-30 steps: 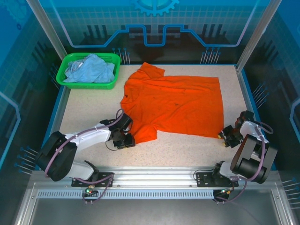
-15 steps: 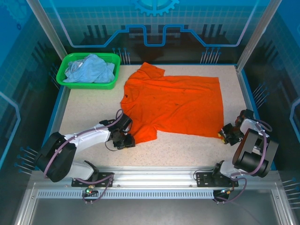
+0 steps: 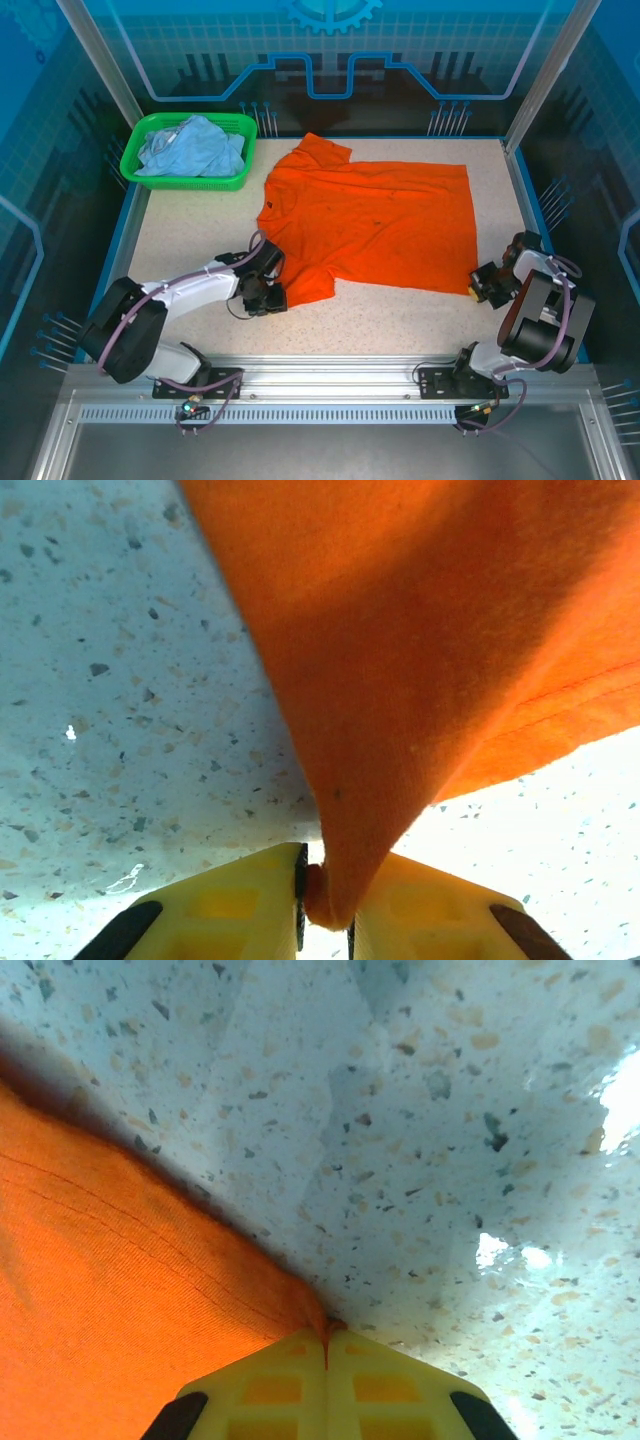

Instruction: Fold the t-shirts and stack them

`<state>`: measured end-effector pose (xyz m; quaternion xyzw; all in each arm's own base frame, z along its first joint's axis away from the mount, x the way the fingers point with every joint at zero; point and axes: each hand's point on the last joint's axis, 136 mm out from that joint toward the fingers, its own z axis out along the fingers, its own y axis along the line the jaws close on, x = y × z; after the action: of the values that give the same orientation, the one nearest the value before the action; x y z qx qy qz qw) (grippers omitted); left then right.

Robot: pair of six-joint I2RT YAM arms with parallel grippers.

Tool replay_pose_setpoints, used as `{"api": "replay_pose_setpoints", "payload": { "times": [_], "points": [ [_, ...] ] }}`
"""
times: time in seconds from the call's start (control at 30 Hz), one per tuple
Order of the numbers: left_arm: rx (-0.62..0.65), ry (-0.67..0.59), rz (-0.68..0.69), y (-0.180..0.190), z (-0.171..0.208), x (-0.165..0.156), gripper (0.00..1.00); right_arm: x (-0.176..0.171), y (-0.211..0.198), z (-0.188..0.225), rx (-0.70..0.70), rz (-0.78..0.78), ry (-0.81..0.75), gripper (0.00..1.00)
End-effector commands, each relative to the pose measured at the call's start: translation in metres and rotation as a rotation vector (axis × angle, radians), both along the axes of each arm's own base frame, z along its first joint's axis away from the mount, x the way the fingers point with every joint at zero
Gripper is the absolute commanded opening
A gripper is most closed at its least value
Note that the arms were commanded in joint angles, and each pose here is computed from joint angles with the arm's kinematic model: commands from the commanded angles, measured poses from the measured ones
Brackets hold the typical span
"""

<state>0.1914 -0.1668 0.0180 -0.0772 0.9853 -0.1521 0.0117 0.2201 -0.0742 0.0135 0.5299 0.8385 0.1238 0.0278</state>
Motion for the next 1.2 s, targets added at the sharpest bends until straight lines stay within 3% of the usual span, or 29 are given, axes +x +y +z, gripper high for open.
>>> {"api": "replay_pose_setpoints", "payload": {
  "times": [0.0, 0.27, 0.5, 0.7, 0.87, 1.17],
  "points": [
    [0.014, -0.003, -0.009, -0.001, 0.002, 0.002, 0.16, -0.007, -0.005, 0.001, -0.018, 0.005, 0.039, 0.0],
    [-0.026, 0.087, -0.007, 0.0, 0.014, -0.023, 0.0, -0.012, -0.015, 0.018, -0.1, 0.078, 0.098, 0.0],
    [-0.058, 0.245, 0.032, 0.004, 0.022, -0.062, 0.0, -0.015, -0.011, 0.022, -0.15, 0.153, 0.138, 0.0],
    [-0.107, 0.327, 0.03, -0.004, 0.03, -0.072, 0.0, -0.02, -0.007, 0.02, -0.143, 0.162, 0.145, 0.0],
    [-0.137, 0.283, 0.009, -0.016, 0.062, -0.046, 0.0, -0.001, -0.001, 0.042, -0.127, 0.145, 0.066, 0.0],
    [-0.279, 0.159, 0.199, -0.019, 0.114, 0.077, 0.0, 0.075, 0.002, 0.088, -0.145, 0.149, -0.061, 0.0]
  ]
}}
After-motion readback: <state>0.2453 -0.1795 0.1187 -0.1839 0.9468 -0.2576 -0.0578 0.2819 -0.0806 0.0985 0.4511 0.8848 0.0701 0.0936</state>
